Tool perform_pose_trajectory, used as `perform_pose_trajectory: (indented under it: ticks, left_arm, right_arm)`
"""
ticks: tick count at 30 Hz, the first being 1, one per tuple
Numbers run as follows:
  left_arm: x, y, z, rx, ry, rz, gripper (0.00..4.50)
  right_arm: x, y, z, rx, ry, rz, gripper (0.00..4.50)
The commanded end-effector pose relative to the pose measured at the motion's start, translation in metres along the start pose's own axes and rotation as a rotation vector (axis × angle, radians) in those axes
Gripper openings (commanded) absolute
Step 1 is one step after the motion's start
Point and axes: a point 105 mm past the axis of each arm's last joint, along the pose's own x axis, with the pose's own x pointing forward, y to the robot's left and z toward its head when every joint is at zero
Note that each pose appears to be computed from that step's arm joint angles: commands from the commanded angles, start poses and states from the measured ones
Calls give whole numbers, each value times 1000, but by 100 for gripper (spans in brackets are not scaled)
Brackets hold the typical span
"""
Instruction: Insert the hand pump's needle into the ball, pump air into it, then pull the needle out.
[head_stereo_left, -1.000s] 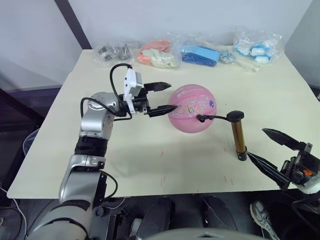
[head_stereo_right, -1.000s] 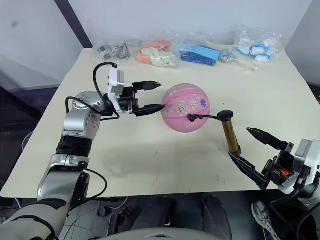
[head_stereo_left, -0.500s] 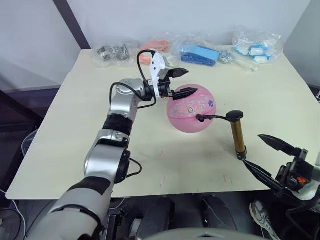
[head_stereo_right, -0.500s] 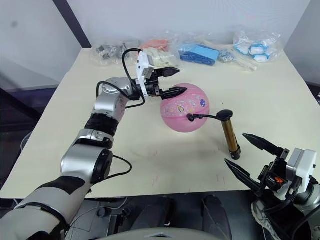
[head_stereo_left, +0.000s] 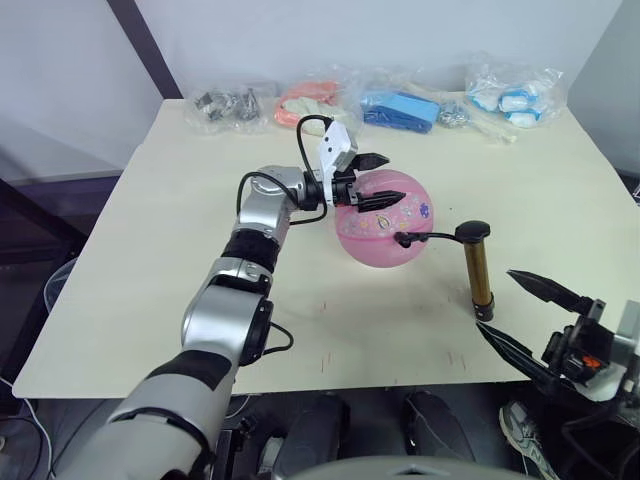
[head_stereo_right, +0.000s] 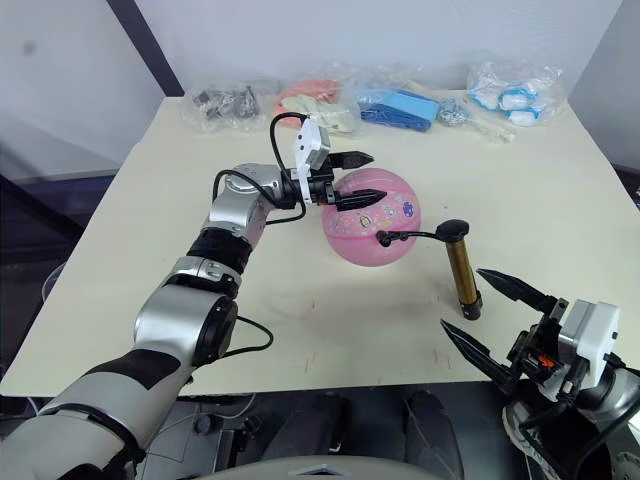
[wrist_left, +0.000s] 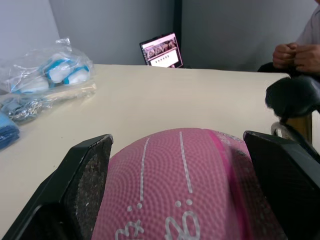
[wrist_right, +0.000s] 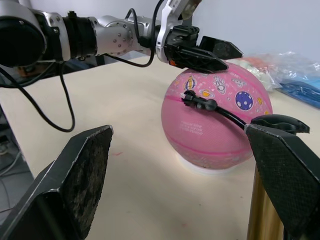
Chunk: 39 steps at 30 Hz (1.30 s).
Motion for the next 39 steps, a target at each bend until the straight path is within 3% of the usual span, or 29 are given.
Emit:
perform_pose_trajectory:
  ticks: [1, 19, 25, 37, 38, 39]
  left_arm:
    - [3, -1, -15, -3, 71, 11, 450]
    - [9, -9, -46, -87, 147, 51, 450]
    - [11, -9, -47, -94, 154, 71, 450]
    - [14, -14, -49, -98, 156, 71, 450]
    - [14, -14, -49, -97, 156, 72, 450]
    - [14, -14, -49, -97, 156, 71, 450]
  right_arm:
    - [11, 2, 9, -53, -20, 16, 444]
    - [102, -26, 1, -478, 304, 35, 444]
    - [116, -29, -5, -599, 397, 97, 444]
    - [129, -38, -11, -774, 456, 119, 444]
    - [130, -38, -11, -779, 457, 120, 405]
    - [130, -38, -12, -787, 458, 119, 394]
